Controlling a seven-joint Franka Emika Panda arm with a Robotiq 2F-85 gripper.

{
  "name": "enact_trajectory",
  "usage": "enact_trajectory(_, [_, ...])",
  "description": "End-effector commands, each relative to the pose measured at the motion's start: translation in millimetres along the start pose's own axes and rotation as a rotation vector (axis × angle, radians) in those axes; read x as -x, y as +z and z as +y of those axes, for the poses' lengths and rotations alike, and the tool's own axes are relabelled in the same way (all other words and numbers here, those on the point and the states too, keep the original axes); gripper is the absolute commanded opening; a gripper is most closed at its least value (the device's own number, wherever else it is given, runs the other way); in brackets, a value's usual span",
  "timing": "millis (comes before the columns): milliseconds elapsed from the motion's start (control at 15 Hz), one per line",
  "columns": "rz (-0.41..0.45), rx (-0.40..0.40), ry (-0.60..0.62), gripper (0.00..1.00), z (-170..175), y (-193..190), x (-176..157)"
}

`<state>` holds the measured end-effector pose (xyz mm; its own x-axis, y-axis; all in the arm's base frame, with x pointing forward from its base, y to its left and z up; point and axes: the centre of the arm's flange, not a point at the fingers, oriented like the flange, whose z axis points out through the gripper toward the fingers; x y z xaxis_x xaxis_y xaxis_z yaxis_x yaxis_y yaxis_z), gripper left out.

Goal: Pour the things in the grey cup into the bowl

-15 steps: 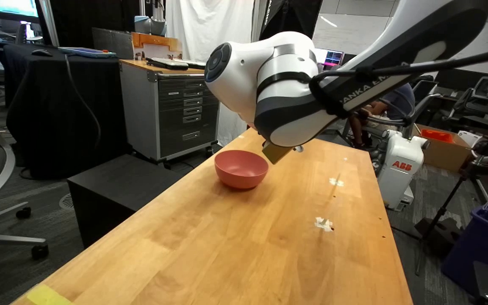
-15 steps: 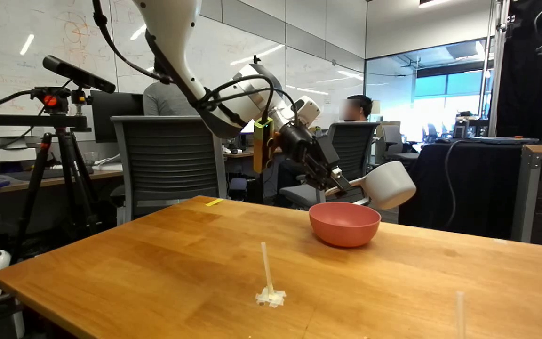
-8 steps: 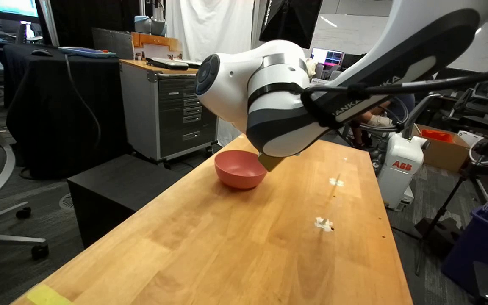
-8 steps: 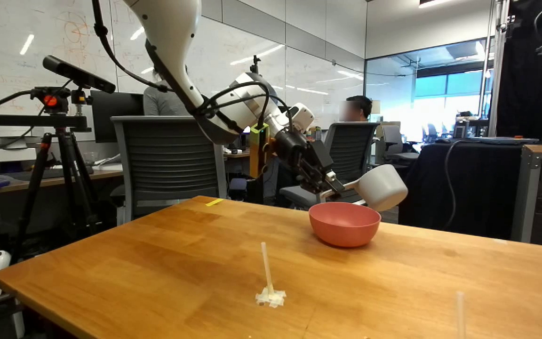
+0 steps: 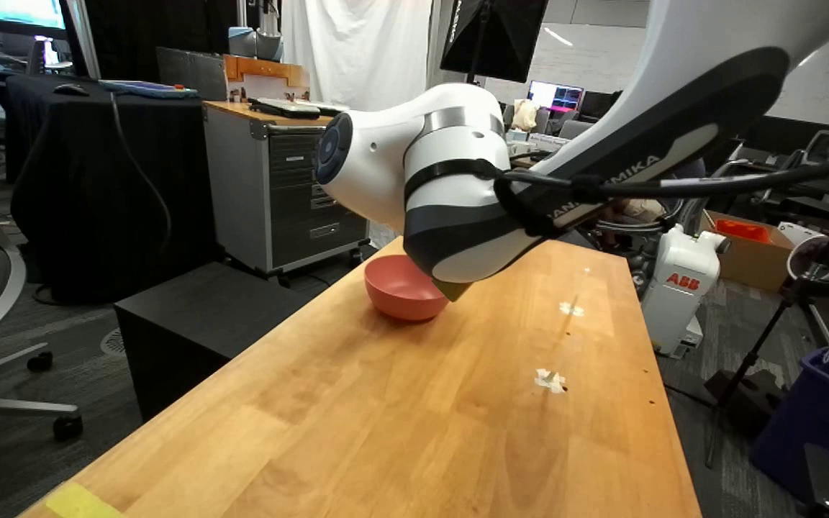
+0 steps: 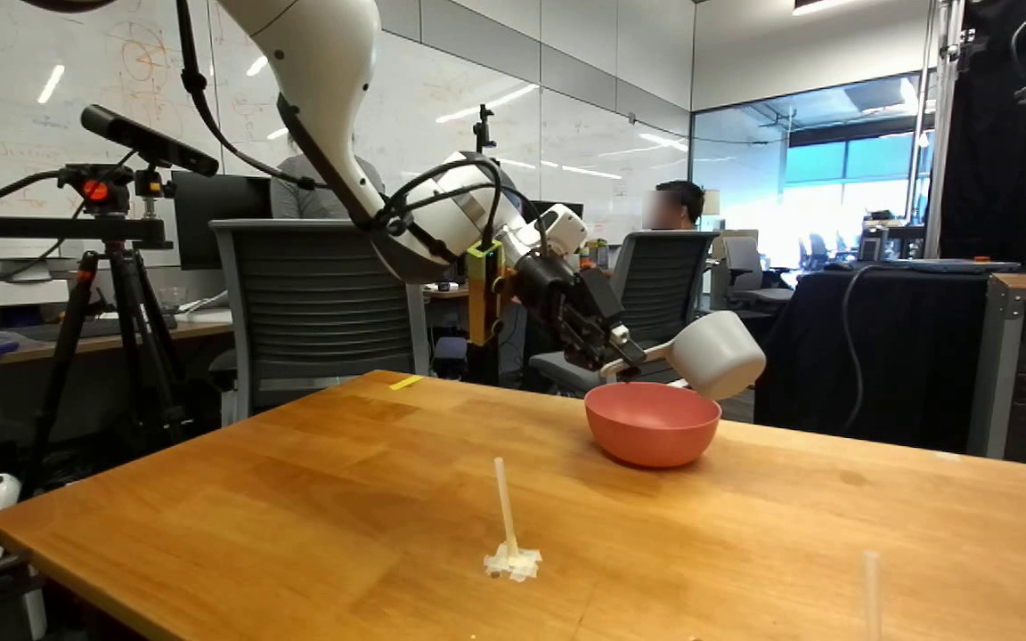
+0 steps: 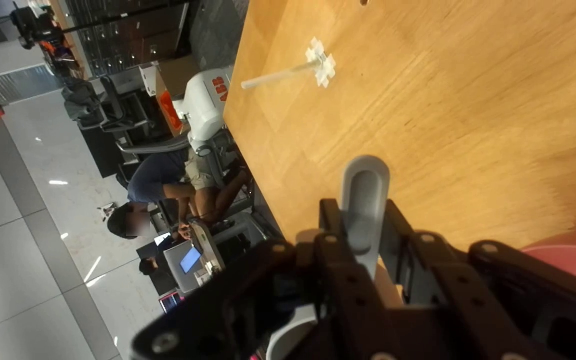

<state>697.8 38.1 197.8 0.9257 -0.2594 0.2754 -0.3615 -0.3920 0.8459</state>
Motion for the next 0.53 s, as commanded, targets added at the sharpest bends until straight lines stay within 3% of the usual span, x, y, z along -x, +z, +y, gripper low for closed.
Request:
enact_trajectory(0, [-0.001, 0.071, -0.001, 0.06, -5.6, -10.9, -12.7])
enact_trajectory(467, [-0.006, 0.161, 0.012, 0.07, -6.7, -9.6, -16.3])
